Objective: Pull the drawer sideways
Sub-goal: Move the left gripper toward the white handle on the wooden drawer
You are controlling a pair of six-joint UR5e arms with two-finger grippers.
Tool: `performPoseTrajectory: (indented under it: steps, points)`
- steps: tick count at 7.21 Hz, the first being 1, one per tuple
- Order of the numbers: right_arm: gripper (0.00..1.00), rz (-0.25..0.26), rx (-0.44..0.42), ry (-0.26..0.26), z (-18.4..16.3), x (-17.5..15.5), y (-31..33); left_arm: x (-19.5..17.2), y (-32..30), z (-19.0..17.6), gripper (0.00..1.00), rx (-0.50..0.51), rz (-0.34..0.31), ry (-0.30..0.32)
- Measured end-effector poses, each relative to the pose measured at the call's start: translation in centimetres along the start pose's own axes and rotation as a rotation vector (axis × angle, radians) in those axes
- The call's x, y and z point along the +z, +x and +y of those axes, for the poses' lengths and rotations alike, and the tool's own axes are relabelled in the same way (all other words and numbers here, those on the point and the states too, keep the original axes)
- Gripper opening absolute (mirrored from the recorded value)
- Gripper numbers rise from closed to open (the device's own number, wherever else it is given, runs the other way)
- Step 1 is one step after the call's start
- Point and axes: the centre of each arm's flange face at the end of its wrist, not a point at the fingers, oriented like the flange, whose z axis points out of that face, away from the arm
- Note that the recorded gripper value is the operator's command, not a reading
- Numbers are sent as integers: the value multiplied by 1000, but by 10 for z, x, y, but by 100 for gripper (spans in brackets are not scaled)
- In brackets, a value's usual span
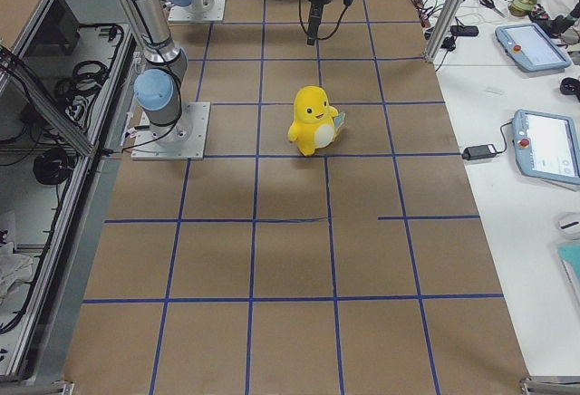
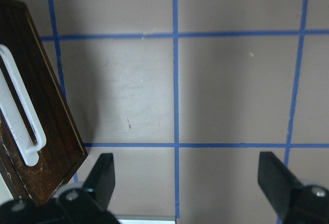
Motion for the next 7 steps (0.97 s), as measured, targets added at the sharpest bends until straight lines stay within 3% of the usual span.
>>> performPoseTrajectory:
  steps: [4, 7]
  points:
    - [100, 0, 0, 0, 0, 0, 0, 85, 39, -6, 100, -113, -243, -114]
    - [100, 0, 0, 0, 0, 0, 0, 155, 33, -23, 100, -81, -524, -172]
